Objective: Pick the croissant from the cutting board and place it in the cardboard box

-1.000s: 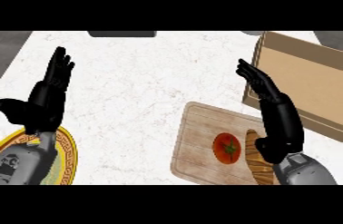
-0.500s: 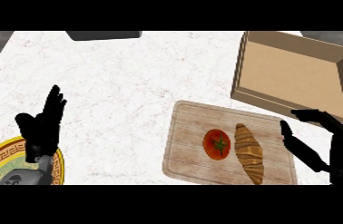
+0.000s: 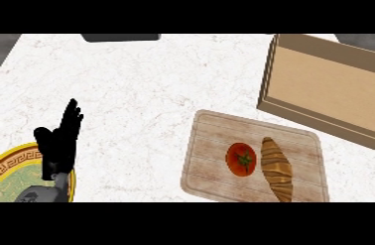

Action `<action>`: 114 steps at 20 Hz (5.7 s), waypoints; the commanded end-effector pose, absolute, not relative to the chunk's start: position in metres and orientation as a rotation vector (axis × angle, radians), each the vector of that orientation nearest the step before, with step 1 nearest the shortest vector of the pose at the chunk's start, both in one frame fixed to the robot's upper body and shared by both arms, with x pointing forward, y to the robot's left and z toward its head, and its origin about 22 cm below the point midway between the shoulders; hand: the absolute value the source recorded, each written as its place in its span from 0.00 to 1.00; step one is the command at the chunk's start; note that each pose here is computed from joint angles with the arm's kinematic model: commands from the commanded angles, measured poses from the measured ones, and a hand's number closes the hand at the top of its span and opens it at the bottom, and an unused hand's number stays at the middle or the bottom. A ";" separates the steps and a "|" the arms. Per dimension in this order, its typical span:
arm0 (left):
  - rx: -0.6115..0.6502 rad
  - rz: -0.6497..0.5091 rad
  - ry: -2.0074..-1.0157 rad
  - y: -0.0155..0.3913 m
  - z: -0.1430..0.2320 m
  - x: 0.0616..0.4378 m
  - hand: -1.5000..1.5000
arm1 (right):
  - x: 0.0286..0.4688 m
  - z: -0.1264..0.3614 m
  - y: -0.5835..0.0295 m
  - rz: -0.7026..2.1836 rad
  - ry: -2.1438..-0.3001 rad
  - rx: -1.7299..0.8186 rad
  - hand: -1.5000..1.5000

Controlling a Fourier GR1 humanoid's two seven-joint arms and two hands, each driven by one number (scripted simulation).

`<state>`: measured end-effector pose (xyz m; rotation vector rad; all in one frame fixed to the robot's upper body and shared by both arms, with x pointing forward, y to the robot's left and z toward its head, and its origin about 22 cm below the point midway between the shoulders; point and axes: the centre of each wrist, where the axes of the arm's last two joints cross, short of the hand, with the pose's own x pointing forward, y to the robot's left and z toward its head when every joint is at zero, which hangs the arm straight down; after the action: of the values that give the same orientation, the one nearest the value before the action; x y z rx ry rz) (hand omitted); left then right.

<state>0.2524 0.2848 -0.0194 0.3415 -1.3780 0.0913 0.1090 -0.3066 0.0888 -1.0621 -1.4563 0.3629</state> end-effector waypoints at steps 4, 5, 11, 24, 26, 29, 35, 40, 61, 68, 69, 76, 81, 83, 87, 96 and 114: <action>0.298 0.054 -1.385 0.279 -0.030 0.252 0.50 | 0.095 0.148 -0.276 0.438 -1.226 -1.045 0.00; 0.314 0.074 -1.382 0.282 -0.025 0.258 0.50 | 0.080 0.156 -0.275 0.482 -1.193 -0.999 0.00; 0.299 0.062 -1.377 0.295 -0.030 0.251 0.50 | 0.097 0.169 -0.256 0.553 -1.064 -0.978 0.00; 0.293 0.053 -1.389 0.276 -0.030 0.265 0.50 | 0.146 0.157 -0.206 0.609 -0.823 -0.925 0.00; 0.328 0.051 -1.390 0.281 -0.024 0.261 0.50 | 0.156 0.163 -0.213 0.611 -0.829 -0.905 0.00; 0.314 0.072 -1.374 0.263 -0.027 0.266 0.50 | 0.165 0.149 -0.192 0.622 -0.812 -0.911 0.00; 0.315 0.060 -1.384 0.278 -0.020 0.269 0.50 | 0.173 0.131 -0.188 0.640 -0.734 -0.939 0.00; 0.314 0.060 -1.392 0.271 -0.025 0.255 0.50 | 0.177 0.134 -0.187 0.610 -0.712 -0.956 0.00; 0.309 0.071 -1.400 0.259 -0.025 0.272 0.50 | 0.214 0.103 -0.196 0.636 -0.585 -0.966 0.00; 0.309 0.053 -1.380 0.279 -0.023 0.257 0.50 | 0.209 0.083 -0.196 0.661 -0.575 -0.948 0.00; 0.297 0.063 -1.382 0.277 -0.029 0.252 0.50 | 0.209 0.090 -0.183 0.662 -0.570 -0.949 0.00; 0.292 0.070 -1.377 0.275 -0.034 0.265 0.50 | 0.218 0.067 -0.189 0.630 -0.588 -0.930 0.00; 0.300 0.066 -1.370 0.282 -0.031 0.254 0.50 | 0.231 0.068 -0.195 0.644 -0.608 -0.924 0.00; 0.292 0.059 -1.391 0.271 -0.023 0.254 0.50 | 0.208 0.051 -0.188 0.647 -0.595 -0.931 0.00; 0.310 0.061 -1.376 0.285 -0.027 0.259 0.50 | 0.227 0.052 -0.198 0.702 -0.709 -0.913 1.00; 0.296 0.066 -1.377 0.270 -0.035 0.260 0.50 | 0.207 0.039 -0.188 1.001 -0.886 -0.903 1.00; 0.322 0.072 -1.387 0.296 -0.034 0.251 0.50 | 0.127 0.151 -0.214 1.231 -1.367 -0.900 1.00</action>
<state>0.2574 0.2837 -0.0309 0.3149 -1.3837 0.0672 0.1447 -0.2040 0.1098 -0.8635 -1.2604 1.2621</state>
